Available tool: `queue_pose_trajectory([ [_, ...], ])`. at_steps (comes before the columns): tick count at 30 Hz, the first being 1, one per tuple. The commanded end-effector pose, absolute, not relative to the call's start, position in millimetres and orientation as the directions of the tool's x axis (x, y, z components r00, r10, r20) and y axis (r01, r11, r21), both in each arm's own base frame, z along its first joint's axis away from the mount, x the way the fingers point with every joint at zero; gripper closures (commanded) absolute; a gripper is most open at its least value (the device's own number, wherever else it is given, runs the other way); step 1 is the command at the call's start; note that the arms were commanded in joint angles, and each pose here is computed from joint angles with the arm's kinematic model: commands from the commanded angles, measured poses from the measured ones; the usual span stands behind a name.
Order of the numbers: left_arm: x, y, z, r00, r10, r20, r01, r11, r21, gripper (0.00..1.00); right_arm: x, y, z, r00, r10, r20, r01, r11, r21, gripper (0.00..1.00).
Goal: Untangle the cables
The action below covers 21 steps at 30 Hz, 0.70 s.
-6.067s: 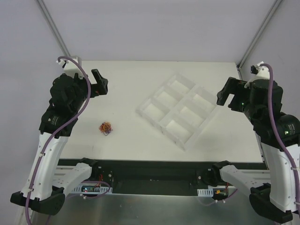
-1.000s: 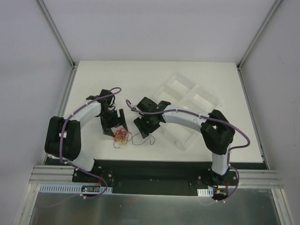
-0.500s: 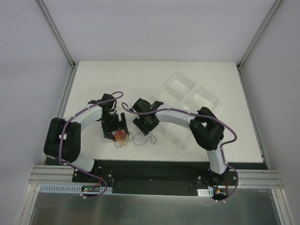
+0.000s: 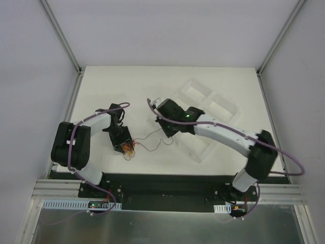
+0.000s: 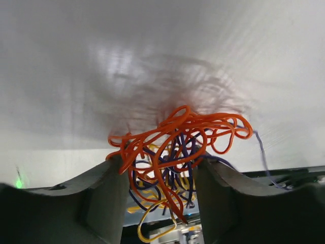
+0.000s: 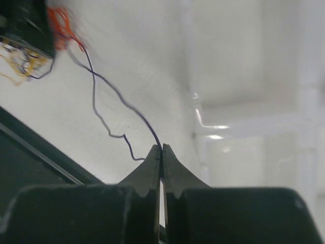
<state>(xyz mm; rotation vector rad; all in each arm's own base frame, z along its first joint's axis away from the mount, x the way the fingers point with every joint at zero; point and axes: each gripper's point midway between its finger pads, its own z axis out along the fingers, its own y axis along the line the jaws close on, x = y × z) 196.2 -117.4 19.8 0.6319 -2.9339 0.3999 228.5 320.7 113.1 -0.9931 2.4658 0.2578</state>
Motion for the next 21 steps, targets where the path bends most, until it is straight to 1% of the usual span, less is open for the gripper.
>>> queue_pose_trajectory([
  [1, 213.3, -95.3, 16.3, -0.885, -0.454, 0.105, -0.466, 0.868, -0.172, 0.55, 235.4, 292.4, 266.0, -0.517, -0.352, -0.78, -0.598, 0.801, 0.035, 1.0],
  [3, 219.1, -88.8, 17.6, -0.875, -0.474, 0.098, -0.484, 0.857, -0.174, 0.64, 233.4, 280.2, 318.7, -0.442, -0.269, -0.855, -0.592, 0.804, 0.053, 1.0],
  [5, 224.8, -77.8, 17.2, -0.861, -0.502, 0.088, -0.509, 0.845, -0.161, 0.7, 232.1, 263.8, 373.6, -0.364, -0.164, -0.917, -0.571, 0.817, 0.08, 1.0],
  [7, 229.3, -67.0, 16.9, -0.846, -0.528, 0.081, -0.534, 0.831, -0.154, 0.73, 233.8, 248.1, 419.1, -0.302, -0.066, -0.951, -0.541, 0.833, 0.115, 0.99],
  [12, 234.4, -41.2, 18.7, -0.825, -0.564, 0.047, -0.565, 0.815, -0.129, 0.74, 230.1, 219.8, 512.8, -0.173, 0.112, -0.979, -0.537, 0.822, 0.189, 1.0],
  [16, 236.5, -32.7, 22.1, -0.811, -0.584, 0.035, -0.582, 0.801, -0.141, 0.75, 222.1, 201.9, 568.0, -0.076, 0.165, -0.983, -0.553, 0.814, 0.179, 1.0],
  [21, 240.4, -29.1, 32.6, -0.814, -0.581, -0.017, -0.572, 0.806, -0.153, 0.74, 228.3, 183.0, 580.6, -0.037, 0.159, -0.987, -0.498, 0.853, 0.156, 1.0],
])
